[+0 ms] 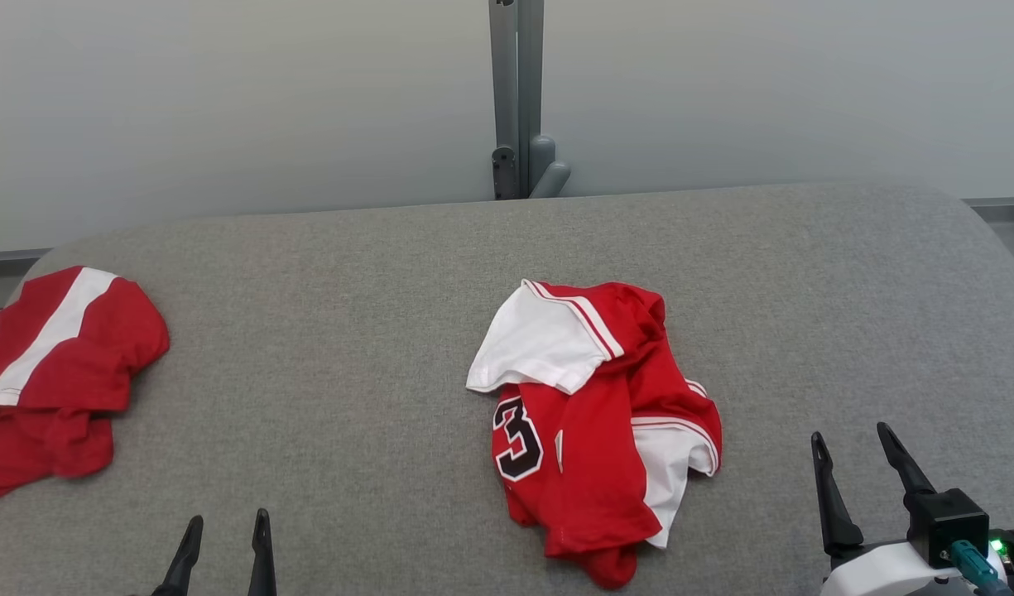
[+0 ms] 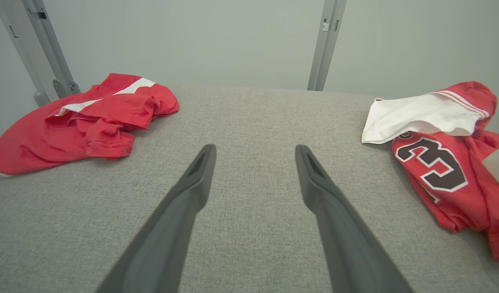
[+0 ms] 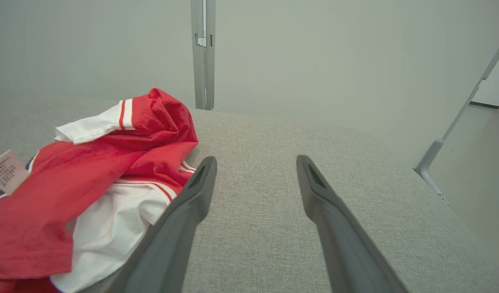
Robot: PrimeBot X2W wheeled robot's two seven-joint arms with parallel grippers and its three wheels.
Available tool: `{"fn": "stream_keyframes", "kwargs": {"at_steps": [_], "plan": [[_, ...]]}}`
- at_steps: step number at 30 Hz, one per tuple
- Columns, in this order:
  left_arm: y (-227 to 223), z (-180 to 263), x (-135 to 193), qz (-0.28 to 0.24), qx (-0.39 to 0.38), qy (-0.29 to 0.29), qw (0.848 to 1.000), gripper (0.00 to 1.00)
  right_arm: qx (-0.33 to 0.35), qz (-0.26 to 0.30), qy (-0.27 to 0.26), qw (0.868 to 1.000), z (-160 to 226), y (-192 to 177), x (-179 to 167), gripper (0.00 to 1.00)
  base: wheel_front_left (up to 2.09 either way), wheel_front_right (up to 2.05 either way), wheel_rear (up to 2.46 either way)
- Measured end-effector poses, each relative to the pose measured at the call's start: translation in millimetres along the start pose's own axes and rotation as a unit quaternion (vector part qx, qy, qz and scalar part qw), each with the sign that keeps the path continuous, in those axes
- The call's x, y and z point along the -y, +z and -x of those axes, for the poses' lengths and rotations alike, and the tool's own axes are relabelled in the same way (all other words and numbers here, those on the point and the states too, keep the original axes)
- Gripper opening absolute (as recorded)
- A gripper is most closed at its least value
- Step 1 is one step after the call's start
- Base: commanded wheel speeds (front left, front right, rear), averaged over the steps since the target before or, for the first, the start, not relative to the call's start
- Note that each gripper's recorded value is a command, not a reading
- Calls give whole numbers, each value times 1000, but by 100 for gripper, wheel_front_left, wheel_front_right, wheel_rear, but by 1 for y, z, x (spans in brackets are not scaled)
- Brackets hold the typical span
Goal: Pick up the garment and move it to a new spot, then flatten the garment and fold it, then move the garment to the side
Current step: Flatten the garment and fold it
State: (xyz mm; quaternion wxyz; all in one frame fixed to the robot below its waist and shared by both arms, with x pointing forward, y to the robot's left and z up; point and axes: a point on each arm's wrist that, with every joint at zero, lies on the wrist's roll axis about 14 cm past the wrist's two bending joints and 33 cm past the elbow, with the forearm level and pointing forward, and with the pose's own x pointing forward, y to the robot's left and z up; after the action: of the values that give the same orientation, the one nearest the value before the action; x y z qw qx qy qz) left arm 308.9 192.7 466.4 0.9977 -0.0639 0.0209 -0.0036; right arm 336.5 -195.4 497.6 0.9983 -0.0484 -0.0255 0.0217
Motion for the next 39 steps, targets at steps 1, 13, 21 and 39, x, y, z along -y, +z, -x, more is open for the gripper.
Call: {"fn": "stream_keyframes", "kwargs": {"at_steps": [1, 13, 21, 39], "plan": [[-1, 0, 0, 1, -1, 0, 1000, 100, 0, 0, 0, 1000, 0, 0, 0, 100, 0, 0, 0], [-4, 0, -1, -2, -5, -2, 1000, 100, -1, -3, -1, 1000, 1, -1, -1, 100, 0, 0, 0], [-6, -1, 4, -2, -8, -9, 1000, 100, -3, -4, 0, 1000, 0, -2, -2, 100, 0, 0, 0], [-43, 4, 187, 144, -183, -264, 936, 100, -11, -6, -31, 999, 7, -6, 16, 100, 0, 0, 0]]}}
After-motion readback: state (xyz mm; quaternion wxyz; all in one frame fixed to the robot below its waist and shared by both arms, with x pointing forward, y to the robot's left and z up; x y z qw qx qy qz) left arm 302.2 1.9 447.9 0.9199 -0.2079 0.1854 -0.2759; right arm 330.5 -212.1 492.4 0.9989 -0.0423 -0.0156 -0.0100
